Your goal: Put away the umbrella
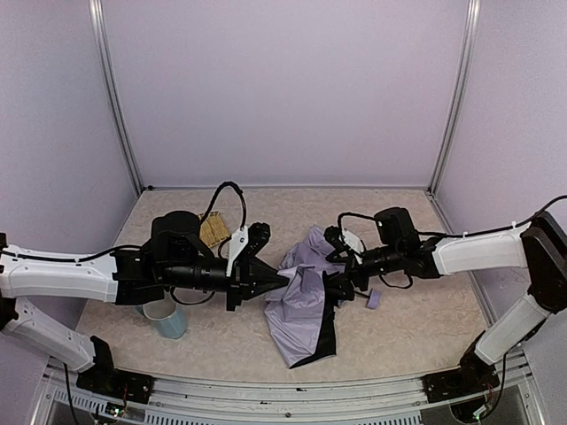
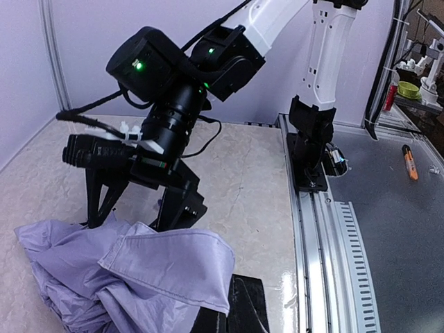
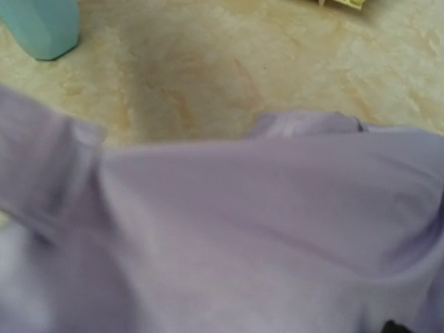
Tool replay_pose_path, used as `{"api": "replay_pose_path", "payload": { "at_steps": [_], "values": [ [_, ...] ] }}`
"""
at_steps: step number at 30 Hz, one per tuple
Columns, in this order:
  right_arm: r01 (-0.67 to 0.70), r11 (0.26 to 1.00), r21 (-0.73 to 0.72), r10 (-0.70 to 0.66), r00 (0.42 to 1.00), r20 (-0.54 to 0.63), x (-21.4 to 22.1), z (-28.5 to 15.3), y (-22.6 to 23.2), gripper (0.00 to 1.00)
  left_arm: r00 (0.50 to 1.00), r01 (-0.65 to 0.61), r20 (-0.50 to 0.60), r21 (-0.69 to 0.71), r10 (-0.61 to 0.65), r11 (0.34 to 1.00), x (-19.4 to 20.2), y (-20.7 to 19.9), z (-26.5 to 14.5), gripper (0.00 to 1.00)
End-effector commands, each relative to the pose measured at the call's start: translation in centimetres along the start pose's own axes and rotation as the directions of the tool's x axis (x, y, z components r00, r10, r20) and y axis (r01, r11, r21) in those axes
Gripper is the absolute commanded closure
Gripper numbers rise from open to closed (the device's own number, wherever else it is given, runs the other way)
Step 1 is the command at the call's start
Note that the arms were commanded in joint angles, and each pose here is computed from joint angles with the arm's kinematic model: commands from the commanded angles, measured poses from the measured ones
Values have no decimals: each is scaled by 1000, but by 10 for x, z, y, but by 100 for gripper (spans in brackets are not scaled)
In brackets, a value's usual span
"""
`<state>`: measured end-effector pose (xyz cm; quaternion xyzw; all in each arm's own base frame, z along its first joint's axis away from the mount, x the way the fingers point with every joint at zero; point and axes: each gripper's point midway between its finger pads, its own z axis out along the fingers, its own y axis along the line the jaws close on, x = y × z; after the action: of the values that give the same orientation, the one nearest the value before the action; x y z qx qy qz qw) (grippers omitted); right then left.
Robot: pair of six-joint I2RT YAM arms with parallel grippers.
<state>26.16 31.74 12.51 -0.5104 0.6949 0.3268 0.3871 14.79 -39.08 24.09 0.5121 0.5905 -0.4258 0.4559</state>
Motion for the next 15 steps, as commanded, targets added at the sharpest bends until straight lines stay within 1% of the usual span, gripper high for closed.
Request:
{"api": "replay_pose_path", "payload": {
  "at_steps": [1, 5, 8, 10, 12, 15],
  "values": [
    [18, 1000, -1, -18, 999, 28, -2, 17, -9, 1, 998, -49, 25, 19, 49, 999, -25, -5, -3, 100],
    [-11, 1000, 14, 12, 997, -73, 32, 38, -23, 5, 998, -56, 19, 65, 55, 996, -25, -19, -8, 100],
    [-61, 998, 21, 63, 990, -130, 54, 50, -31, 11, 999, -42, -22, 109, 45, 993, -9, -32, -14, 100],
    [-103, 994, 42, 109, 978, -179, 71, 56, -37, 17, 998, -16, -66, 118, 24, 993, 6, -39, -18, 100],
    [-145, 987, 70, 156, 965, -213, 84, 56, -44, 23, 992, 26, -128, 94, -14, 995, 30, -43, -21, 100],
    [-191, 975, 109, 214, 943, -255, 98, 55, -52, 41, 972, 97, -221, 55, -82, 994, 65, -48, -23, 100]
  ]
}}
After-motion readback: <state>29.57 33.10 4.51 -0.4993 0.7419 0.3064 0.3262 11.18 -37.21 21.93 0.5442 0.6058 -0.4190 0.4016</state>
